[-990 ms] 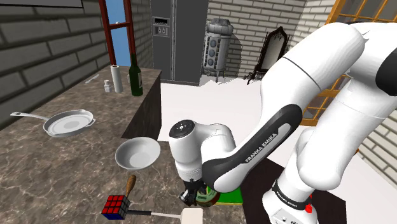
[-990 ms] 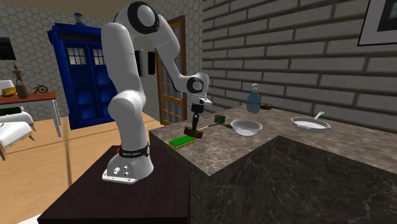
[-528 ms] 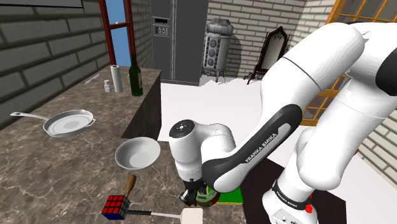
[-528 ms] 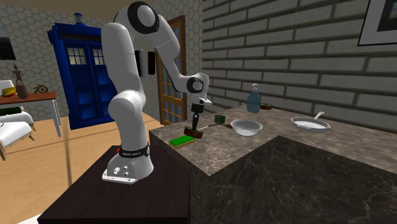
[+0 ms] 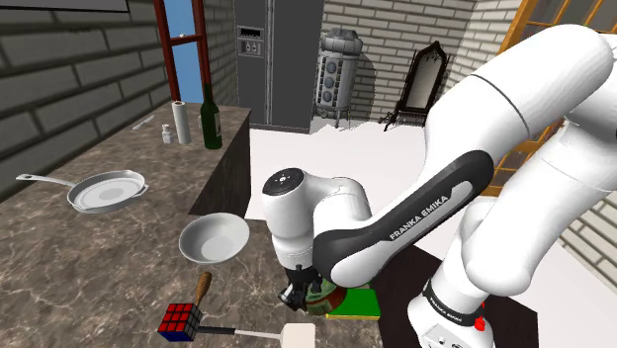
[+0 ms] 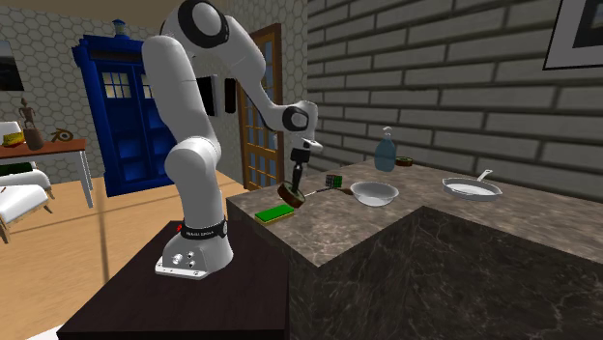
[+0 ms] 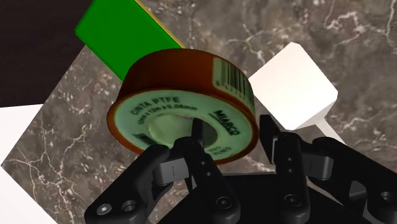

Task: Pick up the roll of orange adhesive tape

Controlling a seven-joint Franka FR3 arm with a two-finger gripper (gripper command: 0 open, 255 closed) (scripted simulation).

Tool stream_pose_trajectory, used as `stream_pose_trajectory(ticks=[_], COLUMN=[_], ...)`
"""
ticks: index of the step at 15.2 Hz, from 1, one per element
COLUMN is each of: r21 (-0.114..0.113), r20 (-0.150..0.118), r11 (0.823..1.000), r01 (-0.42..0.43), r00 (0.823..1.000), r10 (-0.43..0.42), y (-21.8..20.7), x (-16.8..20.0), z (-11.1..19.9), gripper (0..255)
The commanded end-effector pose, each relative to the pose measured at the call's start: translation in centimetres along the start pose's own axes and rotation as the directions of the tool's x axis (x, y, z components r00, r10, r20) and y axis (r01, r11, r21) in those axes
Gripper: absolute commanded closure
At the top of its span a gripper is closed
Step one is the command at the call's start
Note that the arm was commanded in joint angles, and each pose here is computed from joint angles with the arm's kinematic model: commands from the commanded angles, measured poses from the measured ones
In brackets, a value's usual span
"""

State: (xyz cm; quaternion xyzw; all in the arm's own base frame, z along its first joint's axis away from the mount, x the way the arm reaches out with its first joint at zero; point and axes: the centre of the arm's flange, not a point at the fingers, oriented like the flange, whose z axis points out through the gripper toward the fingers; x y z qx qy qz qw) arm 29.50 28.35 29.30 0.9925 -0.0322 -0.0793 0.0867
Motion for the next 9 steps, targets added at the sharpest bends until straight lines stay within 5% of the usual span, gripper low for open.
stream_pose_trajectory(ticks=[1, 9], r21=[0.000, 0.000], r20=[0.001, 0.001], r11=[1.000, 1.000], r01=[0.000, 0.000], r00=[1.000, 1.000], r10=[0.000, 0.000], y=[0.2, 0.8], x=[-0.2, -0.7], z=[-1.1, -4.2], gripper=[255, 255])
